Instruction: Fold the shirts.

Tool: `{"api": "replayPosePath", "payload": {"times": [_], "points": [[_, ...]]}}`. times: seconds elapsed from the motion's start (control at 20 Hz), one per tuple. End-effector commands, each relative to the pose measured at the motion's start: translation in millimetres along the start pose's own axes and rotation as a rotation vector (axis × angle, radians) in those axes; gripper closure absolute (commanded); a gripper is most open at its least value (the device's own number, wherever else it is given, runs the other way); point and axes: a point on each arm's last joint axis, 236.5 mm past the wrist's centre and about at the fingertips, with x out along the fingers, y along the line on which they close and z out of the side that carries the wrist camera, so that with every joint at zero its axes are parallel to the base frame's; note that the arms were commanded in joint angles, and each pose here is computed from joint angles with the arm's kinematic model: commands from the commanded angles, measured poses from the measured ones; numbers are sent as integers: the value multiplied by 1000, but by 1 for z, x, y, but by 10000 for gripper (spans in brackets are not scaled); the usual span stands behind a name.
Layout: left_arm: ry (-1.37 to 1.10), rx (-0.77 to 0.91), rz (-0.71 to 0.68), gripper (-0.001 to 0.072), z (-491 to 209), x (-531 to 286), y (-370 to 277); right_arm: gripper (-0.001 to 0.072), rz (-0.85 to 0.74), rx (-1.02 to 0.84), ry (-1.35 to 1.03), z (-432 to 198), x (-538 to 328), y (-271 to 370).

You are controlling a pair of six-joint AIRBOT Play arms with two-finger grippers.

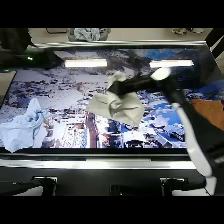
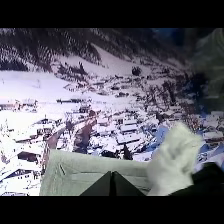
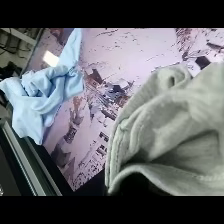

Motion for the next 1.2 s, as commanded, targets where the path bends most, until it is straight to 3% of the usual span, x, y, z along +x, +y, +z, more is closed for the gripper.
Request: {"api": "replayPosePath", "payload": {"times": [0.0, 0.05, 0.25, 0.35, 0.45, 0.6, 0.75, 0.9, 1.05, 1.1, 1.15], "points": [[-94, 47, 28, 666, 17, -52, -12, 363, 82, 147, -4, -25, 86, -9], [-97, 56, 20, 666, 16, -54, -18, -8, 104, 151, -16, -26, 95, -11], [-53, 93, 9, 666, 5, -51, -24, 6, 77, 94, -38, -8, 58, -33], [-50, 96, 14, 666, 4, -50, -20, 6, -18, 36, -12, -1, 6, -61], [-40, 115, 42, 666, 1, -47, -12, 7, -234, 13, 72, -11, -65, -116], [-12, 106, 59, 665, -8, -40, -3, 77, -602, 170, 394, -97, -184, -205], [25, 86, 63, 665, -21, -31, 4, 90, -493, 345, 401, -149, -162, -214], [52, 70, 65, 665, -31, -25, 9, 92, -317, 454, 172, -138, -102, -208], [52, 69, 65, 665, -31, -24, 9, 111, -257, 501, 167, -145, -66, -203], [52, 69, 65, 665, -31, -24, 9, 189, -243, 503, 168, -146, -56, -199], [52, 70, 65, 665, -31, -24, 9, 333, -226, 478, 154, -141, -47, -194]]}}
